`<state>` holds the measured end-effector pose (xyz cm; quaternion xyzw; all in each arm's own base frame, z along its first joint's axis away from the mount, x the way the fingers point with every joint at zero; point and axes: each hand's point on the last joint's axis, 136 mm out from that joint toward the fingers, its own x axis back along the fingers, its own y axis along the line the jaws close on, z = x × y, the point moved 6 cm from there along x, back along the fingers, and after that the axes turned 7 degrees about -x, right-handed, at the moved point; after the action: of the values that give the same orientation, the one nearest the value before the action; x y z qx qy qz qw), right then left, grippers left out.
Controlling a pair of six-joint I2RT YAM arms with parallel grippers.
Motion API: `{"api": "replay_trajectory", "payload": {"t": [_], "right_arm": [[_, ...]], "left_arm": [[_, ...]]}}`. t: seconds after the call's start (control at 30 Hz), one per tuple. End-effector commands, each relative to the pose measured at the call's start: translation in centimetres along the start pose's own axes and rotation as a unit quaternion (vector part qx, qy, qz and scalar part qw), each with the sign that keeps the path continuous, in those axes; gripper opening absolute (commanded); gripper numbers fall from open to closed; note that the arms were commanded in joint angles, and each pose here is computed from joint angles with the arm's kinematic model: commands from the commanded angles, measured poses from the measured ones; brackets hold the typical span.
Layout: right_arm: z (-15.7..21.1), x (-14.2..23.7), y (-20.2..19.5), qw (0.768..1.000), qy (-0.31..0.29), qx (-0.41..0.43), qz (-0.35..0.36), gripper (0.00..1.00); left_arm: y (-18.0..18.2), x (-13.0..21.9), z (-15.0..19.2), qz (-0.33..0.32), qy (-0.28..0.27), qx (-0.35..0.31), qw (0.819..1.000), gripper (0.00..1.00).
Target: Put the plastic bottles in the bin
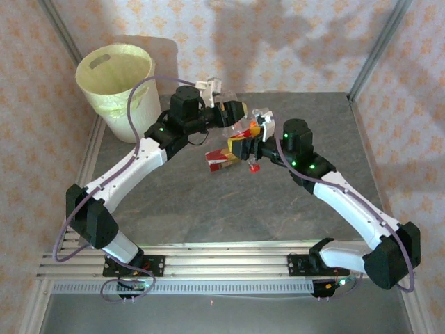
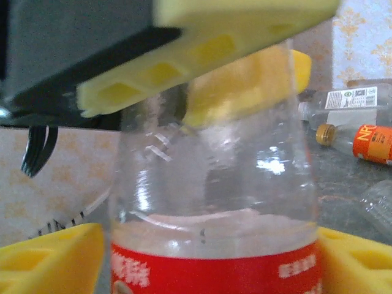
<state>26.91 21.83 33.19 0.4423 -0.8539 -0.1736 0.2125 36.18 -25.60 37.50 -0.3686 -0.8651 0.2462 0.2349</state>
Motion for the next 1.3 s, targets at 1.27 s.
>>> {"api": "replay_trajectory", "payload": {"t": [1.27], "right_arm": [[-0.2, 7.9, -8.4, 0.910, -0.192, -0.068, 0.361, 0.99]], "left_arm": [[6.7, 12.5, -4.5, -0.369, -0.190, 0.013, 0.910, 0.58]]}}
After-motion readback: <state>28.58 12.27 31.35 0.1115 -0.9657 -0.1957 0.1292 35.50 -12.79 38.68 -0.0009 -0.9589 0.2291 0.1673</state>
